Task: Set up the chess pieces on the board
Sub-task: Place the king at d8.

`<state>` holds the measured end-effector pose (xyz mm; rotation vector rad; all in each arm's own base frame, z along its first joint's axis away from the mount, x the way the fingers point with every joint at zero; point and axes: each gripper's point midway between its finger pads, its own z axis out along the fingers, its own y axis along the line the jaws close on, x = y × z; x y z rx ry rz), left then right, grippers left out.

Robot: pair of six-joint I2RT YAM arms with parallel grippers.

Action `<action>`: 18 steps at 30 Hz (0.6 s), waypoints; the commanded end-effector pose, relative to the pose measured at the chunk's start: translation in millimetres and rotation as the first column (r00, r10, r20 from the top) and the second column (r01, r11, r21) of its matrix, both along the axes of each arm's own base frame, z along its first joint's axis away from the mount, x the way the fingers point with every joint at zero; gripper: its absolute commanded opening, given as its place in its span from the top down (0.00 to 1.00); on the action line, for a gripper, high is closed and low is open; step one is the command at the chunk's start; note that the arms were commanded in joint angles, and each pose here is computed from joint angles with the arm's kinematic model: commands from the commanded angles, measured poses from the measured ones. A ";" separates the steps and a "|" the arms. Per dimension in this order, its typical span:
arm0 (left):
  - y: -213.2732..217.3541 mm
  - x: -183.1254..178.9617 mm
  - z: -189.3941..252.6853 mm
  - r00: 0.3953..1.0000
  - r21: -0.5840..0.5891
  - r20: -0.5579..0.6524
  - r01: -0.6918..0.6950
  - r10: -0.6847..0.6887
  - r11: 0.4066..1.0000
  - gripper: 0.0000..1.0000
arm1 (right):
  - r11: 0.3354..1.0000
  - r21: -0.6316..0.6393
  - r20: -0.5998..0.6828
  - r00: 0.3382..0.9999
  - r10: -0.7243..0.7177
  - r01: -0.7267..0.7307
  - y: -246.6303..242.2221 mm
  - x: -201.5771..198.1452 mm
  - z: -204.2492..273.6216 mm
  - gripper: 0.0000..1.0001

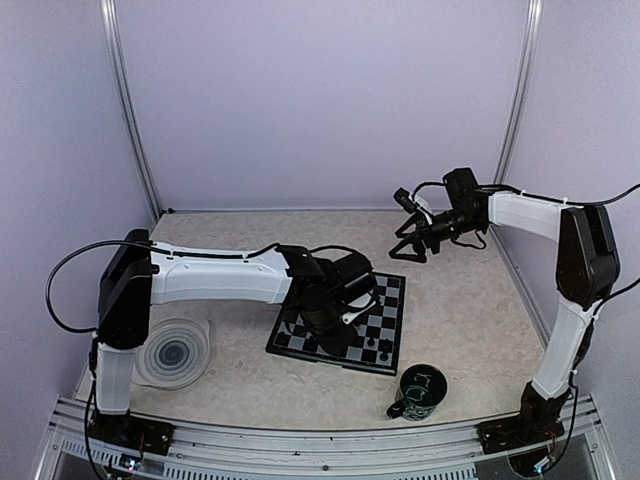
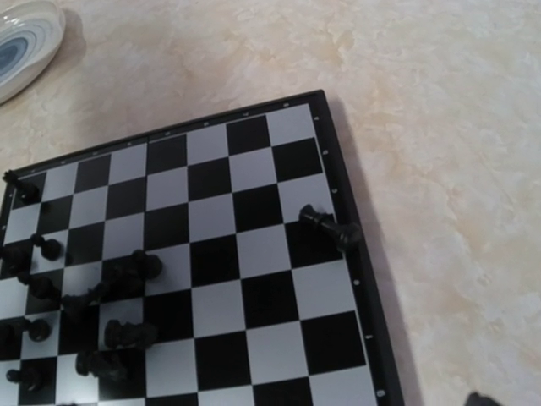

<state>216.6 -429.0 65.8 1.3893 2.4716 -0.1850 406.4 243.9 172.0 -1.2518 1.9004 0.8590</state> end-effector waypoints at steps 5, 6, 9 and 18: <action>-7.1 10.5 9.8 0.999 -0.031 0.030 -0.018 0.019 0.999 0.64 | 1.000 0.006 -0.028 0.999 0.023 -0.023 4.9 -3.9 -5.9 0.01; -8.7 10.5 13.2 0.999 -0.042 0.032 -0.018 0.019 0.999 0.63 | 1.000 0.006 -0.027 0.999 0.023 -0.023 4.8 -4.0 -5.4 0.01; -13.8 12.4 26.3 0.999 -0.077 0.045 -0.016 0.020 0.997 0.58 | 1.000 -0.005 -0.013 1.000 0.025 -0.025 3.6 -3.7 -5.4 0.01; -3.2 92.2 128.5 0.962 -0.379 0.179 -0.125 0.206 0.917 0.44 | 0.988 -0.072 0.231 0.966 -0.120 0.140 -16.7 22.3 33.5 0.01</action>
